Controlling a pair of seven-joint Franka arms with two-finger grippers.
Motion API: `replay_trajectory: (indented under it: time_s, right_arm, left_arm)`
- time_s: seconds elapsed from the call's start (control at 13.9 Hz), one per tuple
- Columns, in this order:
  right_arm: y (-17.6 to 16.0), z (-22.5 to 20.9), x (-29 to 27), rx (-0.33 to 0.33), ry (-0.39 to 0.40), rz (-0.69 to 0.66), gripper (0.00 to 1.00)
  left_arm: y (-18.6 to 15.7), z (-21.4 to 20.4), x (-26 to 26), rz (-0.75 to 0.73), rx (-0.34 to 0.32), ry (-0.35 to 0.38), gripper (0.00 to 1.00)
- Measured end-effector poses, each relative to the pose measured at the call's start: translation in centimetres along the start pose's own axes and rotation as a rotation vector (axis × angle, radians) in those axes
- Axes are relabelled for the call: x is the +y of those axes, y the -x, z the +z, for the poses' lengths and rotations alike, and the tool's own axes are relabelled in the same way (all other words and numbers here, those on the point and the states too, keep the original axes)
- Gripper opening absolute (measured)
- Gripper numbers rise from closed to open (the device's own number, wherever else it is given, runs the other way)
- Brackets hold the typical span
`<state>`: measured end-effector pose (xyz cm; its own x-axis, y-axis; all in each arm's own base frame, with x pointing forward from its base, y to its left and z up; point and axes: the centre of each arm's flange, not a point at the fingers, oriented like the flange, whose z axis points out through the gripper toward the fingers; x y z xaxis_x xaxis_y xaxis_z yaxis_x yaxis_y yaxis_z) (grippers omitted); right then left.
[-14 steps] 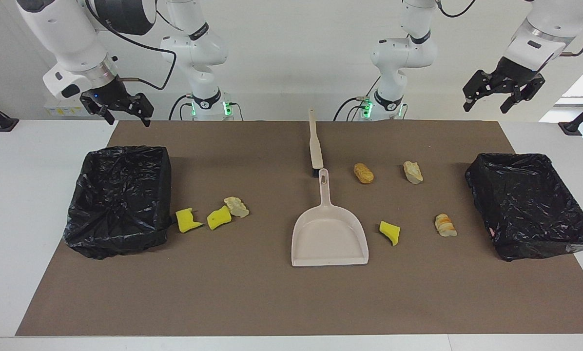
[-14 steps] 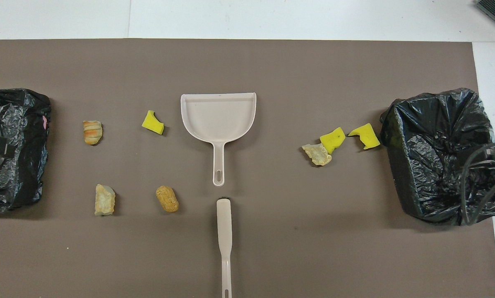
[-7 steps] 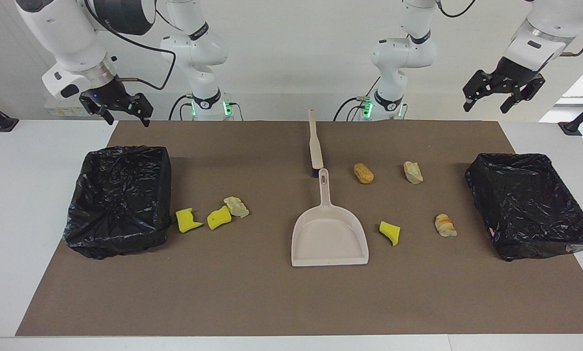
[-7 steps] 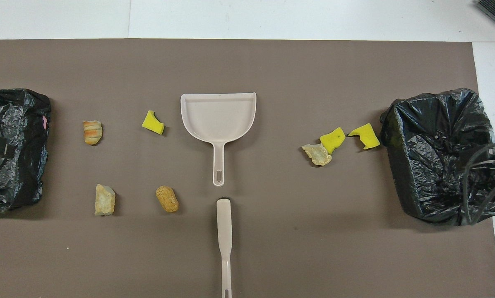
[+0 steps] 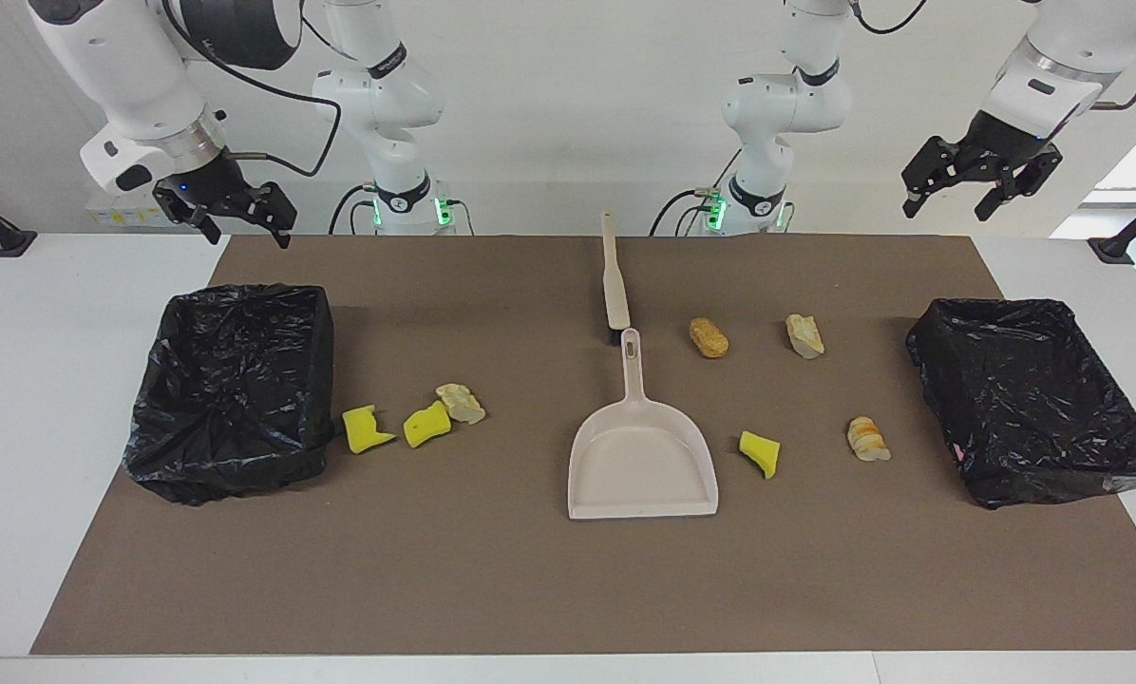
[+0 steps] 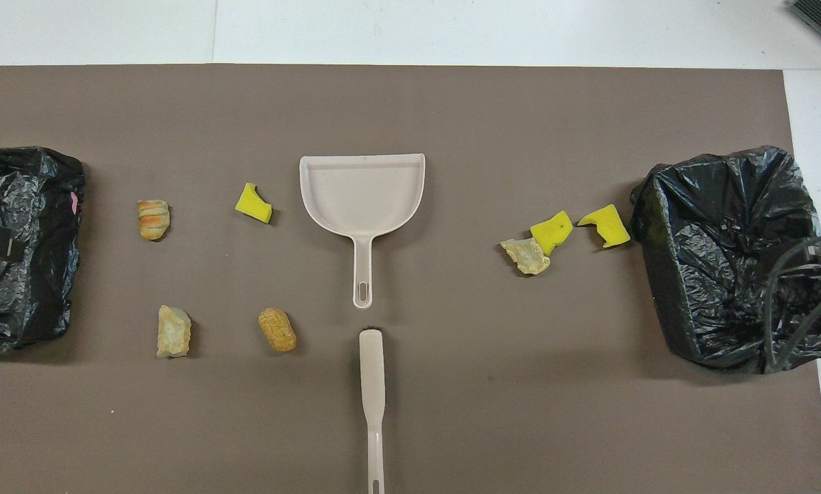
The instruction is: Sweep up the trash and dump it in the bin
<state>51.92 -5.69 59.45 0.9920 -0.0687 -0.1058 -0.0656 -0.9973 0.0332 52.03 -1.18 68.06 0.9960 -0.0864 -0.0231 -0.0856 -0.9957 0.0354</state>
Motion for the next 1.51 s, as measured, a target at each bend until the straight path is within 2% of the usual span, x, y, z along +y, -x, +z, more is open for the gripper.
replay_trajectory:
  time_s: [1.51]
  right_arm:
    - [0.37,0.33,-0.08,0.004,0.000,-0.002,1.00]
  left_arm:
    - [0.00,0.00,0.06,0.003,0.000,0.000,1.00]
